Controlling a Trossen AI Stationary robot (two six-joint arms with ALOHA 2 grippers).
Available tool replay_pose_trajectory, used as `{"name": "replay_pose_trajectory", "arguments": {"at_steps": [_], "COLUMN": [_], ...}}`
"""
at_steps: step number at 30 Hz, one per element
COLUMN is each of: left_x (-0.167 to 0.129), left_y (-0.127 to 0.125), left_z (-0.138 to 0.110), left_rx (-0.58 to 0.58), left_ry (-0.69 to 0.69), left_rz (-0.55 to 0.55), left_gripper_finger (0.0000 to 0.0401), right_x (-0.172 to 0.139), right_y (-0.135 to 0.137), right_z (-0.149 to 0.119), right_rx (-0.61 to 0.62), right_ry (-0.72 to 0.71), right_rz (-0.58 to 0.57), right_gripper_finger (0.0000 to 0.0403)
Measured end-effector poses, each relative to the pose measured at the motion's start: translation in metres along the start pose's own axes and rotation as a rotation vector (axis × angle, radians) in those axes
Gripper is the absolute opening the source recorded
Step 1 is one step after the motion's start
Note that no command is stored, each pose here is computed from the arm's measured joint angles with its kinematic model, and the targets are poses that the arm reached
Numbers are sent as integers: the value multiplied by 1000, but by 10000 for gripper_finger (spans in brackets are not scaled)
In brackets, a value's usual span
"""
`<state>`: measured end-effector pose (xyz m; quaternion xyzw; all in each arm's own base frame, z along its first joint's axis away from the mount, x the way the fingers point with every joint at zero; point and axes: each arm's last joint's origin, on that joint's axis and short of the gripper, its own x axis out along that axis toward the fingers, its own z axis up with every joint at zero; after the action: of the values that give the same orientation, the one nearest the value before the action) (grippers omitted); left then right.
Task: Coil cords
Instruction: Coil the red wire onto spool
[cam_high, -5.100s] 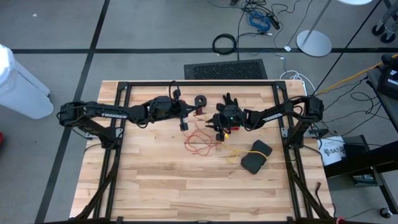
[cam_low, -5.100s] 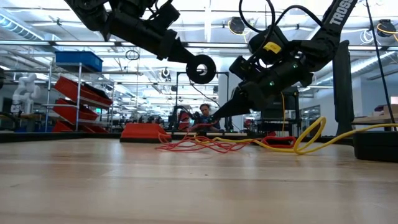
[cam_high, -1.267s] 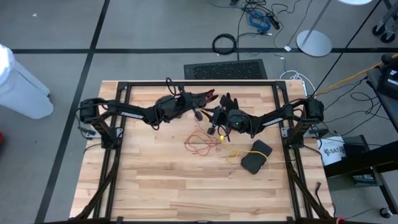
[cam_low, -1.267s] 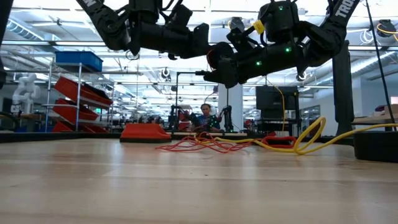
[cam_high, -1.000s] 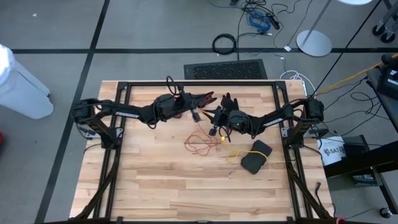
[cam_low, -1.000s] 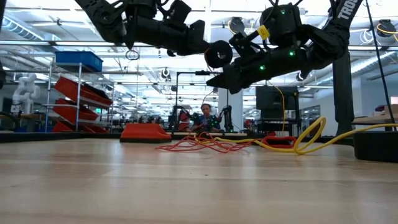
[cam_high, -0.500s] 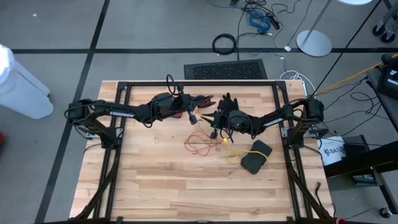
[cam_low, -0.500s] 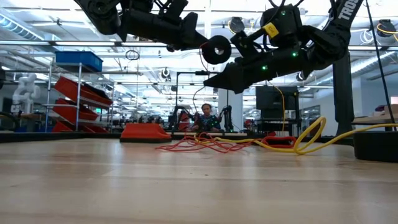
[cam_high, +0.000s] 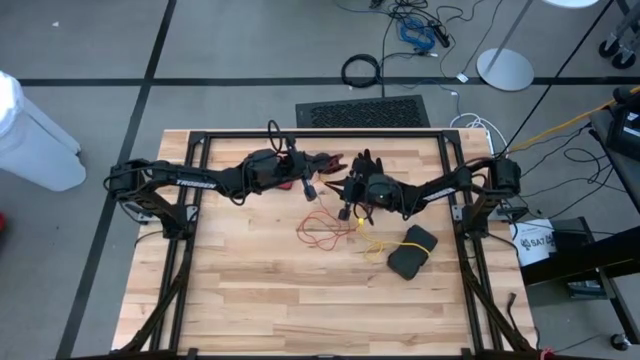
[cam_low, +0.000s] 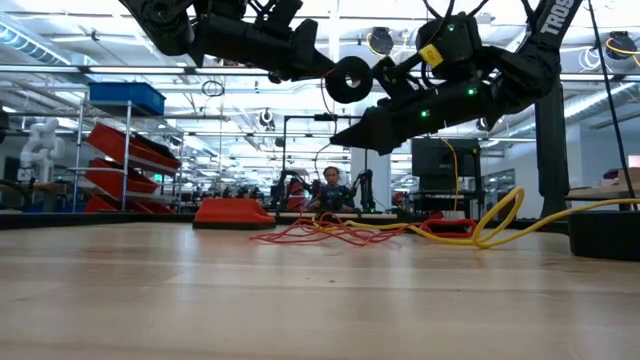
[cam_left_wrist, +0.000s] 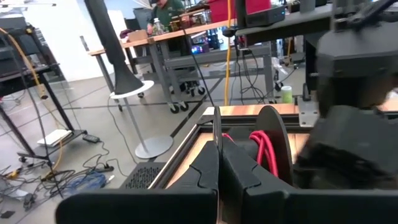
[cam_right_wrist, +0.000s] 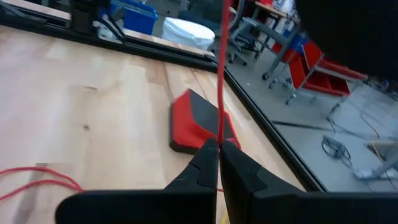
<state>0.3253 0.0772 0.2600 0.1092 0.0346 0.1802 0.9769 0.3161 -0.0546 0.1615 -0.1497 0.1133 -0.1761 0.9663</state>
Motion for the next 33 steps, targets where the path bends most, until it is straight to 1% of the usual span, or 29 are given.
{"name": "replay_pose_trajectory", "arguments": {"at_steps": [6,11,15,17,22,24,29,31,33], "left_x": [0,-6,-15,-20,-30,-33,-35,-33,-30], "left_y": [-1,0,2,2,3,3,2,1,0], "left_z": [-1,1,5,7,7,2,-10,-17,-21], "left_rx": [1,22,40,48,104,128,197,230,261], "left_ry": [1,53,98,123,212,268,391,437,454], "left_rz": [-40,-57,-73,-105,-138,-148,-128,-105,-82], "left_gripper_finger": [0,0,0,0,0,0,0,0,0], "right_x": [2,2,3,3,3,3,3,3,3], "right_y": [-9,-14,-17,-19,-19,-19,-19,-19,-18], "right_z": [-8,-14,-16,-18,-19,-19,-19,-19,-18], "right_rx": [43,46,53,51,49,49,73,85,98], "right_ry": [57,123,139,157,172,174,171,165,153], "right_rz": [-23,-74,-102,-126,-136,-135,-132,-126,-108], "right_gripper_finger": [1,0,0,0,0,0,0,0,0]}}
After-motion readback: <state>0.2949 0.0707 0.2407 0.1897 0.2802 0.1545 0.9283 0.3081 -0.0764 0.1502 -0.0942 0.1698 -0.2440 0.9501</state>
